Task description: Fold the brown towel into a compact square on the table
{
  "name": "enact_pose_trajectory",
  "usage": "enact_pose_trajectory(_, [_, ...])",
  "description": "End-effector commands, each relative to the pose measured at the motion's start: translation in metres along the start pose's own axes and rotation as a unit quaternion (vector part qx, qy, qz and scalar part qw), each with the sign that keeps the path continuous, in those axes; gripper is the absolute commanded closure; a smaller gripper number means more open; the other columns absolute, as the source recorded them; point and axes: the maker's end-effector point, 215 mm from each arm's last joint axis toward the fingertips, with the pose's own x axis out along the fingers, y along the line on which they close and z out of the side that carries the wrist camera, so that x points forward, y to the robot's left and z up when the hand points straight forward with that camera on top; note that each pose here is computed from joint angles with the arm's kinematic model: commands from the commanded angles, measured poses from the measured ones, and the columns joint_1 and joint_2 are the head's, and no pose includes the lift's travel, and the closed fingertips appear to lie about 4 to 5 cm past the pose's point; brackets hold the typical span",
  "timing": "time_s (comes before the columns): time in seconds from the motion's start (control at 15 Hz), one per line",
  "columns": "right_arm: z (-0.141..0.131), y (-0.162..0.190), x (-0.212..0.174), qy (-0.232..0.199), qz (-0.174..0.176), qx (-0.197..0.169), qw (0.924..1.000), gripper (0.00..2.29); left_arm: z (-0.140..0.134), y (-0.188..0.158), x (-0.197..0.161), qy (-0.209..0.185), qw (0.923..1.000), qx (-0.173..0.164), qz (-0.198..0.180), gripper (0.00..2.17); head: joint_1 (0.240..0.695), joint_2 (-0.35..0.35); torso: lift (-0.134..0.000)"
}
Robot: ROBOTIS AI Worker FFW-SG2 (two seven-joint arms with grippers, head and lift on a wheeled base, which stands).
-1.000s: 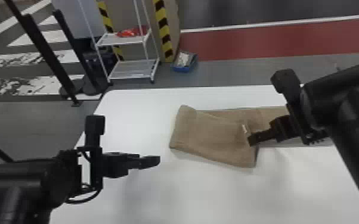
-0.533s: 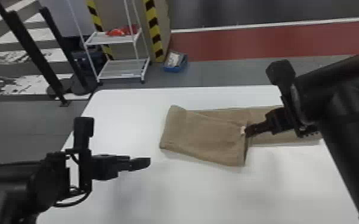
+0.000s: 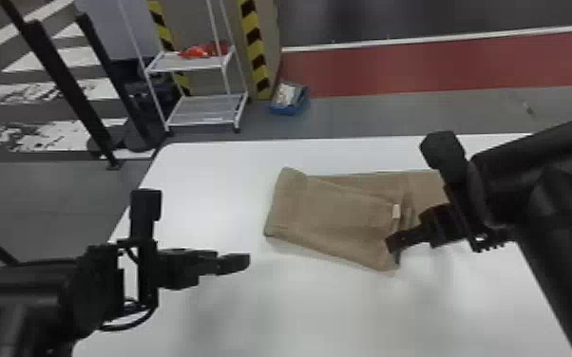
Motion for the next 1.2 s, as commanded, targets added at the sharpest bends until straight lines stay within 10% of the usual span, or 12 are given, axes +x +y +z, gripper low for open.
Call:
enact_pose_trajectory(0.0, [-0.003, 0.009, 0.009, 0.0, 0.012, -0.007, 0.9999, 0.18, 0.0, -0.002, 0.001, 0.001, 1.0, 0.001, -0.002, 0.08, 0.695, 0.225, -0.128])
enact_pose_trajectory(0.4, [0.028, 0.023, 0.017, -0.053, 0.028, -0.043, 0.9973, 0.53, -0.002, 0.0, 0.001, 0.002, 1.0, 0.002, 0.0, 0.08, 0.695, 0.246, -0.128])
enact_pose_trajectory(0.73, [0.031, 0.024, 0.018, -0.06, 0.029, -0.048, 0.9966, 1.49, -0.004, 0.002, 0.002, 0.003, 1.0, 0.0, 0.0, 0.08, 0.695, 0.258, -0.128])
enact_pose_trajectory(1.13, [0.072, 0.033, 0.006, -0.135, 0.044, -0.071, 0.9873, 1.65, 0.0, 0.008, 0.0, -0.003, 1.0, 0.002, 0.002, 0.08, 0.695, 0.266, -0.128])
